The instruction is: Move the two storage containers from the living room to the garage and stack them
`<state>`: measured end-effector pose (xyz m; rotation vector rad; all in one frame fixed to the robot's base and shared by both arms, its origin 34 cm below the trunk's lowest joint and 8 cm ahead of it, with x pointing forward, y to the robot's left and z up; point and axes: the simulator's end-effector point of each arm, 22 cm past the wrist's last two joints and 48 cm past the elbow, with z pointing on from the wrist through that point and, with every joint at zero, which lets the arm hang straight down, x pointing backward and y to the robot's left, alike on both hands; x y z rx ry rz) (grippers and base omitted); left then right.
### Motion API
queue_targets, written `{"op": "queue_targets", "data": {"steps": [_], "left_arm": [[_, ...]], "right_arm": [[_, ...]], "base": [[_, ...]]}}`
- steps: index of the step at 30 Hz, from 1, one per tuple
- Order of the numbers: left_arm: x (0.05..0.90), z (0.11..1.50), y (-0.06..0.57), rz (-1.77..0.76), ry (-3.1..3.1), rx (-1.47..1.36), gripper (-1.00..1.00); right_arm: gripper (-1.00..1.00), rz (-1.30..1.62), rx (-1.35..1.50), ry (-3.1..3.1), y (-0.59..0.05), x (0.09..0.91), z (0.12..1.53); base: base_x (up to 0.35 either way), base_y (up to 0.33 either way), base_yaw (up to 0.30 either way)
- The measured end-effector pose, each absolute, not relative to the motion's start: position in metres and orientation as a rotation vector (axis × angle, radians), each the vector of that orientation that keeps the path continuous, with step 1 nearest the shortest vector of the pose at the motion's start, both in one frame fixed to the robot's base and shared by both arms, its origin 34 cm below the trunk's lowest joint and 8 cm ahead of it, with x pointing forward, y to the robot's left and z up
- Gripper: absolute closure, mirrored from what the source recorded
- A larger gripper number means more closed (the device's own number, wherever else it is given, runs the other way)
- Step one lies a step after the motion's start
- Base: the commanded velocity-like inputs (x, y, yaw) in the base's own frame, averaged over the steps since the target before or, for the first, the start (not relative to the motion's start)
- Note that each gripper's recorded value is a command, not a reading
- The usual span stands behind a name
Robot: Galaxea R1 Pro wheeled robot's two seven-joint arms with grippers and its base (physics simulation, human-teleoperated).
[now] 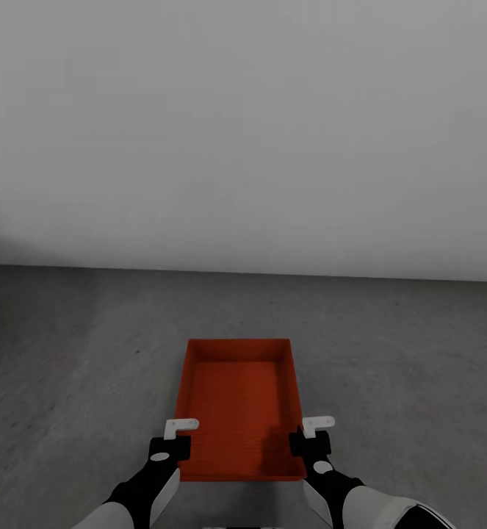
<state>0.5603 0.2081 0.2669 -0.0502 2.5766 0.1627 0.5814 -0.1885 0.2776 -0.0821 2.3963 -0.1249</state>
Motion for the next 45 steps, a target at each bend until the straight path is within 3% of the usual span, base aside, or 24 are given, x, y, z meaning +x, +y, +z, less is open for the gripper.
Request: {"op": "queue_targets", "data": {"steps": [29,30,45], "left_arm": [[0.560,0.267,0.207,0.161,2.577,-0.052,1.00],[0.560,0.267,0.207,0.161,2.577,-0.052,-1.00],[0.571,0.274,0.210,0.149,2.554,-0.113,-1.00]], "right_arm": [[1.00,-0.123,-0.082,2.397,-0.190,0.581,0.277],[-1.00,-0.124,-0.082,2.397,-0.190,0.581,0.277],[-1.00,-0.133,-0.033,2.397,-0.194,0.580,0.277]], "base": [[0.000,0.000,0.000],[0.000,0.000,0.000],[0.000,0.000,0.000]]}}
